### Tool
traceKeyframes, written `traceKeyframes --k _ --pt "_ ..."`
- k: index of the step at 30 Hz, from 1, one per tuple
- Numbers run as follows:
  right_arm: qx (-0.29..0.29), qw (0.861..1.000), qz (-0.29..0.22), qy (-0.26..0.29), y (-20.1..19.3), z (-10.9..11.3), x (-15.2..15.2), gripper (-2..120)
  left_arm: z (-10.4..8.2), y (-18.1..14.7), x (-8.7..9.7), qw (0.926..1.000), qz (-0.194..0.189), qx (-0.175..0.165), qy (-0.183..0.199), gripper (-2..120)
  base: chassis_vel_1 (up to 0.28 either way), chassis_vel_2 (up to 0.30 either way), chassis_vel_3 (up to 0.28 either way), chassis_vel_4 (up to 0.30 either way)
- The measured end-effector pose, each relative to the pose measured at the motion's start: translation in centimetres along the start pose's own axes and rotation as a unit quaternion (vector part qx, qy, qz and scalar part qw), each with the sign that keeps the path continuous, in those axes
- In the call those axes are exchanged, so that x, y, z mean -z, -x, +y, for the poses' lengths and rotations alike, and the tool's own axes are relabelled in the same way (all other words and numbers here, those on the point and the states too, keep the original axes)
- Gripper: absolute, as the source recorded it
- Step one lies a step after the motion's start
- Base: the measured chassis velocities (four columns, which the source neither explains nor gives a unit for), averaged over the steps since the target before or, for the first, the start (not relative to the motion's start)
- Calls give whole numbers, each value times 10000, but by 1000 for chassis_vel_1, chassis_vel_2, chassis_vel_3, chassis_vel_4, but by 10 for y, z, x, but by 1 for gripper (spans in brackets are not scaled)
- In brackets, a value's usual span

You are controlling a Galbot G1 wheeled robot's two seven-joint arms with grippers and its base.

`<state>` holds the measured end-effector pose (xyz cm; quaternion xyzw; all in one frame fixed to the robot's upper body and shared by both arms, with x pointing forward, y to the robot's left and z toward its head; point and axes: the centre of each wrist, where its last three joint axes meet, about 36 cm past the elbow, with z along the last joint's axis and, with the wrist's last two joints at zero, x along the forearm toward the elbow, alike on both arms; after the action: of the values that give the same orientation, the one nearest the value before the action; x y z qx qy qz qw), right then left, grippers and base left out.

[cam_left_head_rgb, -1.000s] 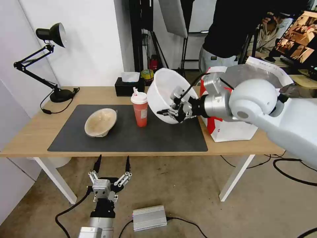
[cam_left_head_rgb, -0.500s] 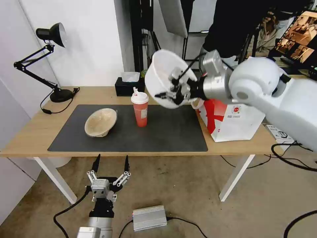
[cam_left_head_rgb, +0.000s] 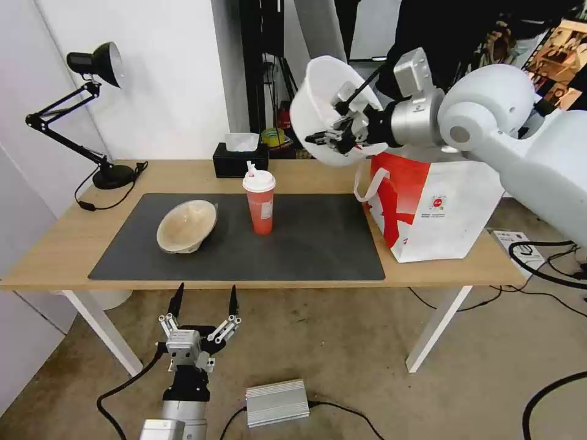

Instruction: Pick up the trash from the table and place it into the takeout bag.

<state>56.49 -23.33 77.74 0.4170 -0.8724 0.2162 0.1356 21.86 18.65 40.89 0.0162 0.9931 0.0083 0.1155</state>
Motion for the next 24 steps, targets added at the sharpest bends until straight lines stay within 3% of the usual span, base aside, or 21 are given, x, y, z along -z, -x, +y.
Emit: traceKeyframes --k 15,24 --pt "-455 9988 44 168 -29 -42 -7 0 2 2 0 10000 -21 -35 3 100 0 0 0 0" --pt "-813 9955 167 451 -46 -70 -31 0 3 2 -1 10000 1 -67 4 100 0 0 0 0"
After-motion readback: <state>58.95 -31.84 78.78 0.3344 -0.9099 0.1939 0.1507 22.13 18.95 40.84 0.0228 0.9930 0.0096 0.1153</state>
